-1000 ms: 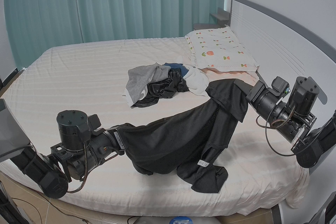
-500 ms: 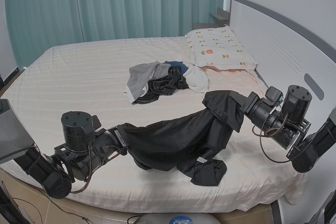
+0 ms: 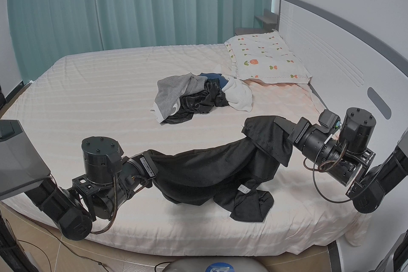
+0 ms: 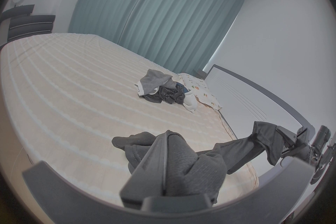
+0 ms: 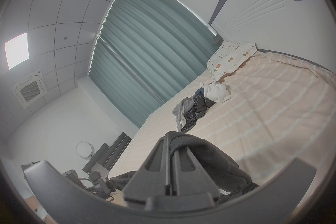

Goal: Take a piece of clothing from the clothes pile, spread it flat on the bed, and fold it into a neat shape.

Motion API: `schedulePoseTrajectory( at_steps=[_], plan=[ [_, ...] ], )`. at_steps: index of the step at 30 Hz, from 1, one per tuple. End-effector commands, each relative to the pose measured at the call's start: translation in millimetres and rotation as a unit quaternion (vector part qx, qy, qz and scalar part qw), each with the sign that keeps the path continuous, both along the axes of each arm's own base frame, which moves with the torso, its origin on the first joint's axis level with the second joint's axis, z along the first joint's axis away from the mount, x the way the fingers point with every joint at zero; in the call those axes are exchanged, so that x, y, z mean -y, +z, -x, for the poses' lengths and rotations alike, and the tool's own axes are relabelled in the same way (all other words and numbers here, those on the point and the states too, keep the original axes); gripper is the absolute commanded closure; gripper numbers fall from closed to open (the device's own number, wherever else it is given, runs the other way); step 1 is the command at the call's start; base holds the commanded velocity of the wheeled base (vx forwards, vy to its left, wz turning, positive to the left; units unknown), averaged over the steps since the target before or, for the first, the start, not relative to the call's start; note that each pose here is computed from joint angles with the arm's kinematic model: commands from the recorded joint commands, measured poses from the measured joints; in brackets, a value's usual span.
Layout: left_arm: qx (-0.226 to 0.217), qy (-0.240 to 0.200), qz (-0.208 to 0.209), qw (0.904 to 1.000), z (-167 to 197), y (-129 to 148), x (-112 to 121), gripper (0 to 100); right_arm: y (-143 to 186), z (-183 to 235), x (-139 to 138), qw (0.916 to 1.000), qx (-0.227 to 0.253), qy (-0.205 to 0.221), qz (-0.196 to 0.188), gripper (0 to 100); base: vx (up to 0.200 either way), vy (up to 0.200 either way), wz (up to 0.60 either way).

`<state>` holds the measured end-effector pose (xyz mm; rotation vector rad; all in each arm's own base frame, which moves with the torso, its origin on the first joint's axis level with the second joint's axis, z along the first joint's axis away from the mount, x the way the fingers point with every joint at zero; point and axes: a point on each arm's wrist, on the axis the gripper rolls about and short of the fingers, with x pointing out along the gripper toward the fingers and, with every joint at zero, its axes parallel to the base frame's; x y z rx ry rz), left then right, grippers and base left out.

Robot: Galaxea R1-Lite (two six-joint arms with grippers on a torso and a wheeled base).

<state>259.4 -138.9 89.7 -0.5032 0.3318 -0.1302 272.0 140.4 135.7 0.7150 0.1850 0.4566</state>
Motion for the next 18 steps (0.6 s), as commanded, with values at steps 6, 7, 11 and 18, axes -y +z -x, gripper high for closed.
schedulePoseTrajectory(
  at_steps=[6, 7, 11, 18],
  plan=[
    [0.008, -0.004, 0.003, 1.0, 9.2, 12.2, -3.9, 100, 2.2, 1.1, 0.3, 1.0, 0.004, 0.0, -0.001, 100, 0.0, 0.2, 0.0],
    [0.007, -0.004, 0.002, 1.0, 9.2, 12.9, -4.8, 100, 2.8, 1.3, 0.4, 1.0, 0.006, 0.0, -0.001, 100, 0.0, 0.2, 0.0],
    [0.0, -0.004, -0.001, 1.0, 10.6, 13.1, -5.6, 100, 5.8, 2.5, 1.0, 0.9999, 0.012, -0.001, -0.001, 100, 0.0, 0.2, 0.0],
    [0.001, -0.002, -0.001, 1.0, 12.1, 17.2, -7.9, 100, 12.8, 4.7, 2.5, 0.9995, 0.027, -0.016, 0.004, 100, 0.0, 0.2, 0.0]
  ],
)
